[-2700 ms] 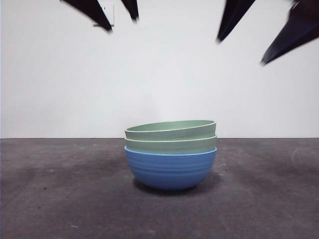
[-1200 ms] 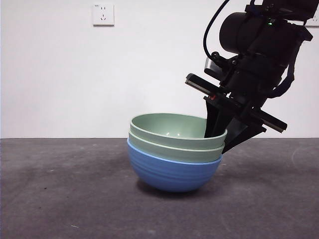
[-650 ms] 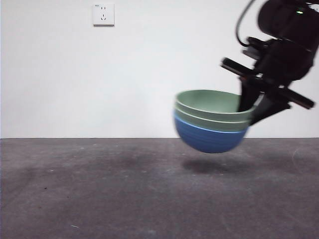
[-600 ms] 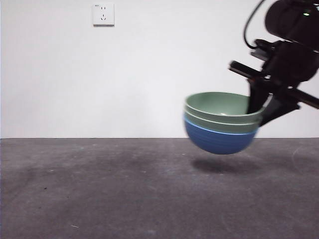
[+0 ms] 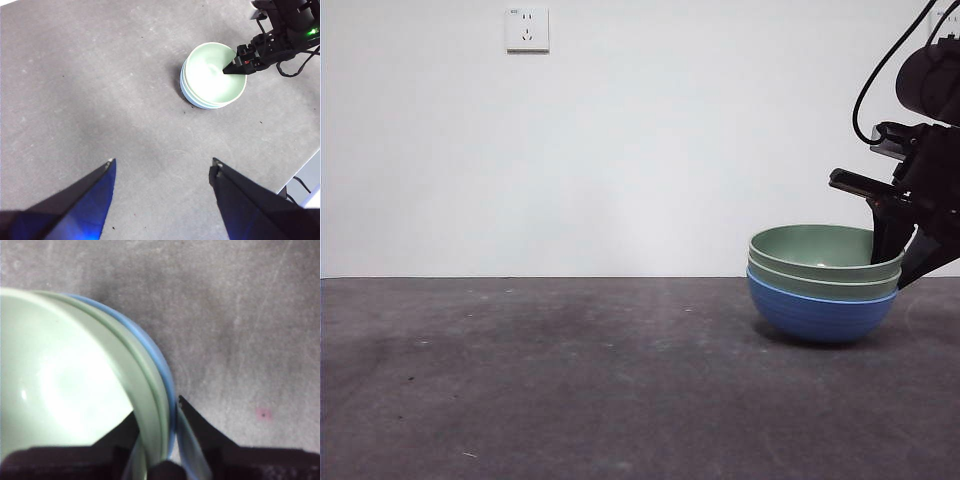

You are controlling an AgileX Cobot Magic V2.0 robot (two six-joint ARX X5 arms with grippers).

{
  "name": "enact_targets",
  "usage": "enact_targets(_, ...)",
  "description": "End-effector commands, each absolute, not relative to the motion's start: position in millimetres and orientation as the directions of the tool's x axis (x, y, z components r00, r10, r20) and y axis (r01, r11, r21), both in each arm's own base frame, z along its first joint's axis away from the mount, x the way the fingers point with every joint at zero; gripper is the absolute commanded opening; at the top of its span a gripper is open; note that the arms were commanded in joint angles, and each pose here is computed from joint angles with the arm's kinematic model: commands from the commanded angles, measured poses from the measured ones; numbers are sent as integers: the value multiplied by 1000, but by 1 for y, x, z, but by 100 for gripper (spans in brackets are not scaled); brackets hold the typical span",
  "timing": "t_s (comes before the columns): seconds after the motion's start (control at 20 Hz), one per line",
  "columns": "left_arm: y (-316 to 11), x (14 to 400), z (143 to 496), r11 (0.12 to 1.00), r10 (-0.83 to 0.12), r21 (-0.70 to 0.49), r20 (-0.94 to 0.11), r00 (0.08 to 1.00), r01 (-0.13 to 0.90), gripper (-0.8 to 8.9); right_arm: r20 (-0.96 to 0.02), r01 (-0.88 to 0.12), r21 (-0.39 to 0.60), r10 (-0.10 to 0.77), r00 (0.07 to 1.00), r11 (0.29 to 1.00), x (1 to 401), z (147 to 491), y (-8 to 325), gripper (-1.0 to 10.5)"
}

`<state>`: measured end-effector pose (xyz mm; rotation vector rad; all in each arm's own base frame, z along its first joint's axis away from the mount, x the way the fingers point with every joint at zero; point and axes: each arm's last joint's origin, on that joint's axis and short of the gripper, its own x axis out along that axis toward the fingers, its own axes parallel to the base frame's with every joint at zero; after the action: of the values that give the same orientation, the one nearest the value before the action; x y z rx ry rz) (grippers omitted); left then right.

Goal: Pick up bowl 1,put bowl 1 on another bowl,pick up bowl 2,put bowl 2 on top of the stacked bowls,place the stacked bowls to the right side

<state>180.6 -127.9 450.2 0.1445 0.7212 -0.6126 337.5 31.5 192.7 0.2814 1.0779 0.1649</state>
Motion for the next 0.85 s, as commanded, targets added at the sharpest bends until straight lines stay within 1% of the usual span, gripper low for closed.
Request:
enact_targets(0.05, -129, 181, 450, 812, -477, -75, -657, 584, 578, 315, -866, -9, 288, 264, 425, 958, 338, 179, 33, -10)
enact_targets(0.1, -129, 181, 450, 812, -477, -75, -657, 584, 578, 315, -866, -12, 286, 264, 425, 958, 338, 179, 33, 21)
enact_targets(0.25, -129, 181, 450, 812, -476, -75, -658, 584, 578, 315, -867, -14, 286, 265, 422, 958, 338, 179, 33, 227)
enact_targets(0.55, -128, 181, 449, 813, -474, -75, -662, 581, 578, 315, -863, -18, 289, 269, 428, 957, 338, 180, 34, 231)
enact_targets(0.75, -128, 181, 449, 813, -474, -75, -661, 581, 578, 315, -848, -29, 291, 272, 454, 956, 336, 190, 33, 232)
enact_targets(0.85, -128, 181, 449, 813, -474, -74, -661, 582, 578, 315, -826, -50, 305, 291, 482, 951, 331, 204, 33, 296)
